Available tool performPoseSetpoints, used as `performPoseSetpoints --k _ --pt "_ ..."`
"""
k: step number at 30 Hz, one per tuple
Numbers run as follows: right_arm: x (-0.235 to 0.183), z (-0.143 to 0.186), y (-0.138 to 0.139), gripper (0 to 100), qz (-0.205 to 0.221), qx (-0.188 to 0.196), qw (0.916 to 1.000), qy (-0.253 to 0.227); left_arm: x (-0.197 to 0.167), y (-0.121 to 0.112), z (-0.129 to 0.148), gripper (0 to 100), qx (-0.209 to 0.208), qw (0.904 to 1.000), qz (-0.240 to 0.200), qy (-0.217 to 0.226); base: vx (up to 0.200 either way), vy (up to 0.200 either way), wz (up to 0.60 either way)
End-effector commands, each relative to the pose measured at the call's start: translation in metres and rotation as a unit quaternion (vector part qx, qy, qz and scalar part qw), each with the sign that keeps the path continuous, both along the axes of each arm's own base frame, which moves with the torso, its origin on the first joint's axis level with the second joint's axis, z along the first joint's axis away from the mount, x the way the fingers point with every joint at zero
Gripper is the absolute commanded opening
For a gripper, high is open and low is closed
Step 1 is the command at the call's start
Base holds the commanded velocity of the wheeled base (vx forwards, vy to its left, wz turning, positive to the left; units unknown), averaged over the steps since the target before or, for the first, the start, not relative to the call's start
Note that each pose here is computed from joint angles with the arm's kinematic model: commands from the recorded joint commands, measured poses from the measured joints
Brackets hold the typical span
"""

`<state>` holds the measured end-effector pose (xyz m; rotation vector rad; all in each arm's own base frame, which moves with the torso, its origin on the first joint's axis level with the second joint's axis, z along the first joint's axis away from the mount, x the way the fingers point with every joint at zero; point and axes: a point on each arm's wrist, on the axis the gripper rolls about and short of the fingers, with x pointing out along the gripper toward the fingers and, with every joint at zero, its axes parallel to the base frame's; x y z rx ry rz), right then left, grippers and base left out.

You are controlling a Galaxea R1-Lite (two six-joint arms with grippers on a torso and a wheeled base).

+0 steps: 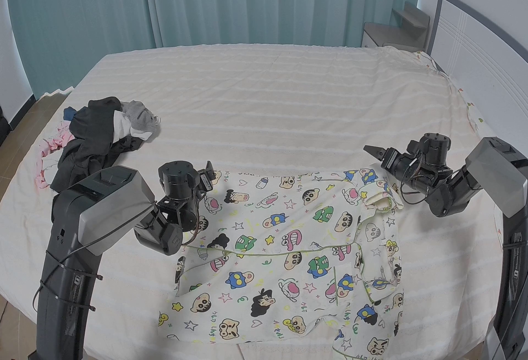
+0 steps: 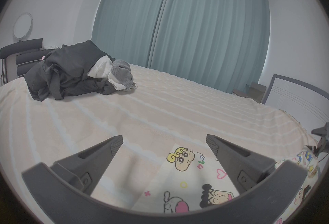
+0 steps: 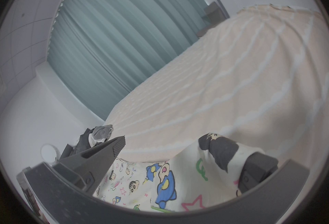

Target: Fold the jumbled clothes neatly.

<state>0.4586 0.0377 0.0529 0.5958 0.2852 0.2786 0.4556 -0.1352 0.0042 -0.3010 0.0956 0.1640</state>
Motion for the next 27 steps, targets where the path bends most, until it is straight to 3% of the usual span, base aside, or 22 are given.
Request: performPoseSetpoints --k 1,7,12,14,16,17,19,27 --pt "0.002 0.004 -0.019 100 -0.024 0.025 0.9992 0.017 0.006 0.016 0.001 100 -0.002 0.9998 0.018 -0.007 0.000 0.000 0.00" --pt "0.013 0.018 -0.043 100 -0.075 0.097 0.9902 0.069 0.007 0.033 0.012 100 -0.007 0.9992 0.037 -0.016 0.000 0.000 0.00" --pt "0.019 0.038 -0.065 100 -0.121 0.177 0.9738 0.076 -0.012 0.040 0.032 100 -0.024 0.9989 0.038 -0.012 0.000 0.000 0.00" --pt "0.020 0.038 -0.067 100 -0.125 0.183 0.9716 0.081 -0.015 0.041 0.034 100 -0.025 0.9989 0.038 -0.011 0.000 0.000 0.00" --pt "0.024 0.048 -0.078 100 -0.146 0.228 0.9570 0.103 -0.026 0.043 0.051 100 -0.045 0.9982 0.037 -0.019 0.000 0.000 0.00" --pt "0.024 0.048 -0.078 100 -0.146 0.228 0.9570 0.103 -0.026 0.043 0.051 100 -0.045 0.9982 0.037 -0.019 0.000 0.000 0.00" --pt "0.026 0.059 -0.088 100 -0.158 0.277 0.9396 0.126 -0.038 0.046 0.068 100 -0.079 0.9958 0.037 -0.030 0.000 0.000 0.00" --pt "0.027 0.070 -0.111 100 -0.198 0.295 0.9281 0.111 -0.093 0.061 0.100 100 -0.151 0.9877 -0.038 -0.014 0.000 0.000 0.00"
